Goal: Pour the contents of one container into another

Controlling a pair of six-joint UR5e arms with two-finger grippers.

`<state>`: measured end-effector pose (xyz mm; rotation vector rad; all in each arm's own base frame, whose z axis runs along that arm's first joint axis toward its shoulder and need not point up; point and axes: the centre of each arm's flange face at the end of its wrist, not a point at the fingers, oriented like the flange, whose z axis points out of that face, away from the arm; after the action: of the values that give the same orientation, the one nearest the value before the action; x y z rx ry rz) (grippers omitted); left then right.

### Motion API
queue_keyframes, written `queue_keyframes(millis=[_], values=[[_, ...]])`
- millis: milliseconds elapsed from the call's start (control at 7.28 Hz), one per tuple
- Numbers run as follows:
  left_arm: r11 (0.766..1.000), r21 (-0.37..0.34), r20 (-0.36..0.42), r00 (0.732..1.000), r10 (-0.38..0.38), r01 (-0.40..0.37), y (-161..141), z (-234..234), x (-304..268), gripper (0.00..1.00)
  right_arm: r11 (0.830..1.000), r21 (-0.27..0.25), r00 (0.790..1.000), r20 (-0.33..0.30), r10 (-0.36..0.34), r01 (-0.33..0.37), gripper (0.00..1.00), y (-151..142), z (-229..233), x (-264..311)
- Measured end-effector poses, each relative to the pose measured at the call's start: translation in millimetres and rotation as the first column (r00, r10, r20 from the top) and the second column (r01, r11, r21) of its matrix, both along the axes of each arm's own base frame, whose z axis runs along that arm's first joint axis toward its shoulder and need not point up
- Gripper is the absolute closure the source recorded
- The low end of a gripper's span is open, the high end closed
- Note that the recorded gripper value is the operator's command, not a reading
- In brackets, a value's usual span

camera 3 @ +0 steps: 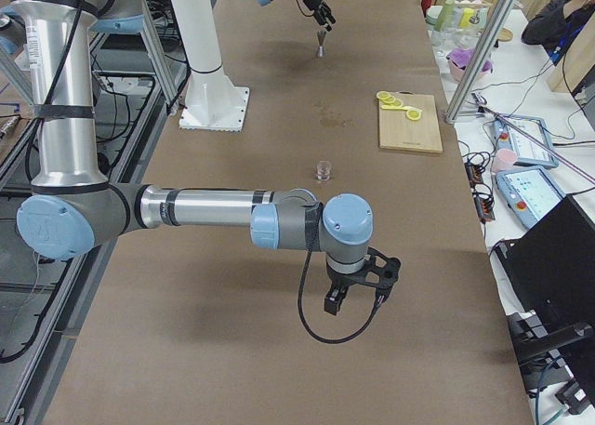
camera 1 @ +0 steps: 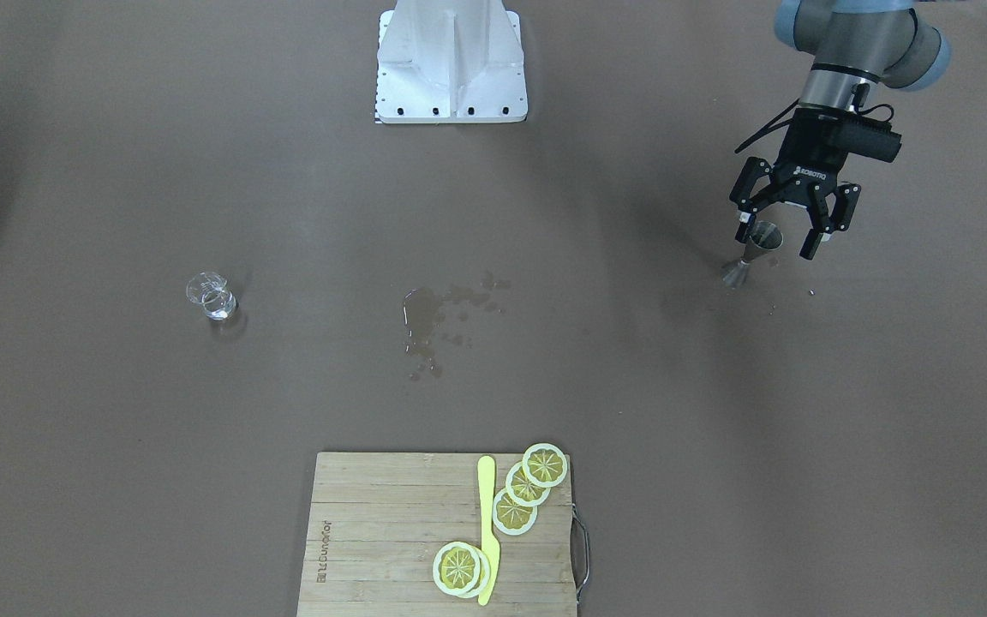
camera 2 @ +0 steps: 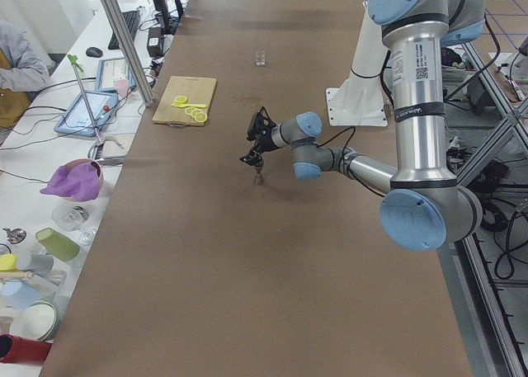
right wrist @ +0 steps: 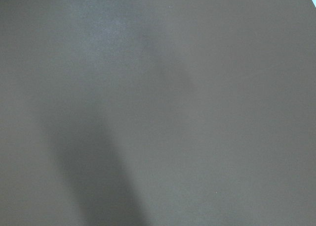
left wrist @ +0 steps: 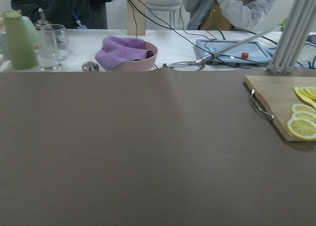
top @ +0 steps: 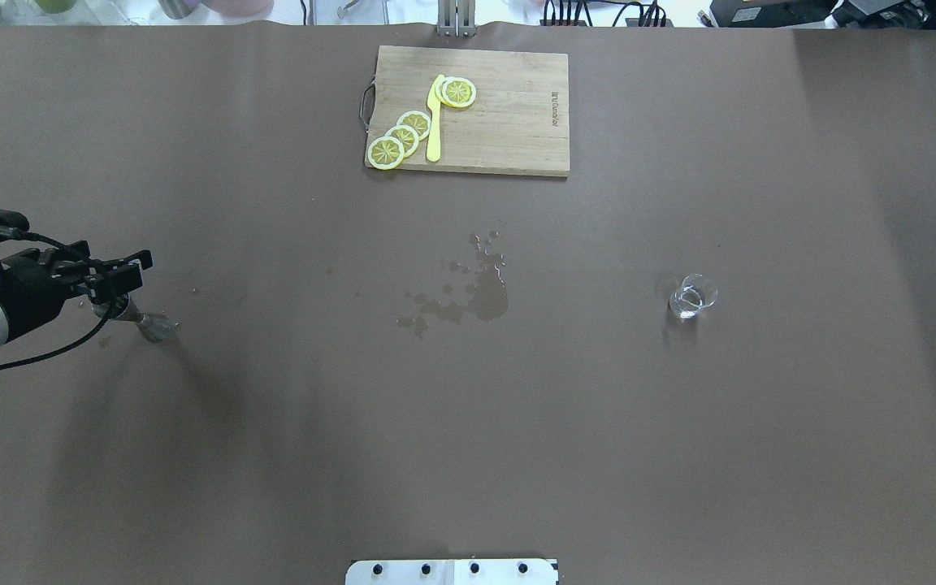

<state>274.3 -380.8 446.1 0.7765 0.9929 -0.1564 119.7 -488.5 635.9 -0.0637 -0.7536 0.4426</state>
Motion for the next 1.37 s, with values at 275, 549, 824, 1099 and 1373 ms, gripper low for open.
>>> queue_keyframes(millis=[275, 549, 824, 1099, 1373], values=[[0.989, -0.129, 0.030, 0.996, 0.083, -0.079, -21, 23, -29, 0.01, 1.000, -0.002, 1.000, -0.009, -0.001, 0.001, 0.00, -2, 1, 1], [0.947, -0.314, 0.078, 0.992, 0.098, -0.069, -44, 54, -71, 0.01, 1.000, -0.004, 1.000, -0.013, -0.003, 0.003, 0.00, -3, 2, 0], [0.841, -0.539, 0.090, 0.990, 0.106, -0.041, -61, 89, -118, 0.01, 1.000, -0.006, 1.000, -0.012, -0.005, 0.005, 0.00, -1, 3, -2], [0.713, -0.699, 0.050, 0.992, 0.120, -0.051, -59, 121, -156, 0.01, 1.000, -0.003, 1.000, -0.009, -0.006, 0.006, 0.00, -1, 2, -2], [0.683, -0.726, 0.050, 0.984, 0.169, -0.080, -49, 162, -208, 0.01, 1.000, -0.001, 1.000, -0.009, -0.005, 0.005, 0.00, -2, 1, -2]])
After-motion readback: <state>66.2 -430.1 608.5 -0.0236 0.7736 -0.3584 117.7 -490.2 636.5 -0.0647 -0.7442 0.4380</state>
